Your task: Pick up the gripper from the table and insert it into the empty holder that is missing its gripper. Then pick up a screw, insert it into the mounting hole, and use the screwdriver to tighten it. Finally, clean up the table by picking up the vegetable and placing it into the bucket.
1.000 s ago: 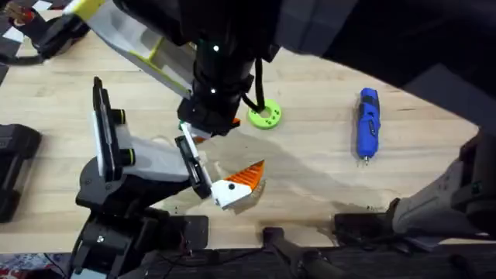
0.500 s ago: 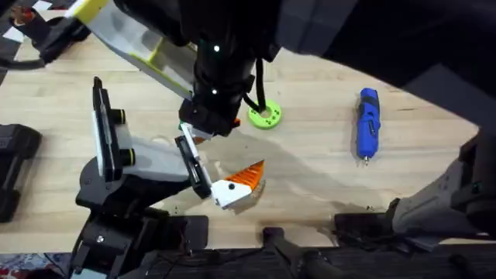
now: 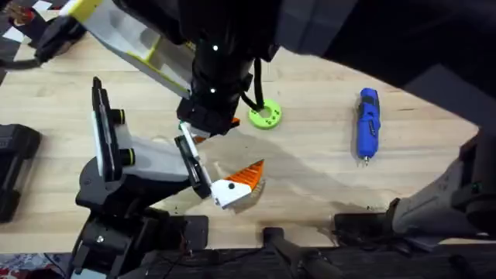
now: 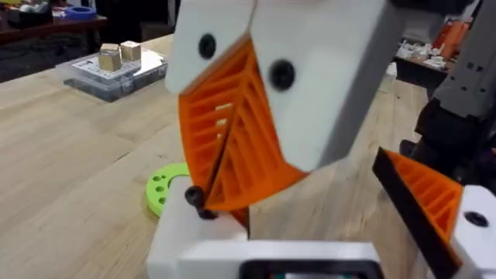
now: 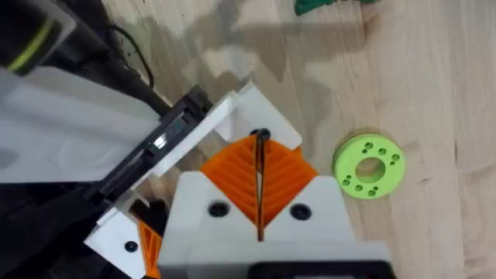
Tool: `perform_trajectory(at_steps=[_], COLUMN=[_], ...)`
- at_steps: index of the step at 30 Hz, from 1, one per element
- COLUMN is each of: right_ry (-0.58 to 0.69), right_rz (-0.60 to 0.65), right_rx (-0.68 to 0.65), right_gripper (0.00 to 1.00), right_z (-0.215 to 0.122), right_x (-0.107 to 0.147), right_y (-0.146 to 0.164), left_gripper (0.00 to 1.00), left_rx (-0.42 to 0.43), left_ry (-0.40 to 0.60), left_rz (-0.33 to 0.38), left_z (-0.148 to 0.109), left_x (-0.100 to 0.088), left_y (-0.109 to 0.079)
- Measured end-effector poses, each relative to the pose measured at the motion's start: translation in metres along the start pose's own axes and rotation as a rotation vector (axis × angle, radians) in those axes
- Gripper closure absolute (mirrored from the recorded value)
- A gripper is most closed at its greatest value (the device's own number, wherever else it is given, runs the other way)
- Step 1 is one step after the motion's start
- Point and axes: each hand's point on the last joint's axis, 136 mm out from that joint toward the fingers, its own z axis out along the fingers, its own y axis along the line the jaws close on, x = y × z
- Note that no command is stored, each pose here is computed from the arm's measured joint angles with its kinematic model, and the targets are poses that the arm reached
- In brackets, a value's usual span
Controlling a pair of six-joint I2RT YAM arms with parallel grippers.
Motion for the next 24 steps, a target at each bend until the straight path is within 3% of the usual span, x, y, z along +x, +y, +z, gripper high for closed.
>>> perform_trajectory(at_steps=[9,10,16,18,24], right_ry=[0.000,0.000,-0.002,-0.007,-0.008], right_rz=[0.000,0.002,0.002,0.011,0.010], right_rx=[0.000,0.001,0.035,0.042,0.043], right_gripper=[0.996,0.955,0.079,0.012,0.010], right_z=[0.000,0.000,-0.001,-0.002,-0.002], right_x=[0.000,0.000,0.000,0.000,-0.001], right_y=[0.000,0.000,-0.010,-0.016,-0.015], left_gripper=[0.014,0.014,0.015,0.014,0.014], left_rx=[0.000,0.000,0.000,-0.001,-0.001], left_ry=[0.000,0.000,0.000,0.000,0.000], left_rz=[0.000,0.000,0.000,-0.001,0.000], left_z=[0.000,0.000,0.000,0.000,0.000], left_x=[0.000,0.000,0.000,0.000,0.000], left_y=[0.000,0.000,0.000,0.000,0.000])
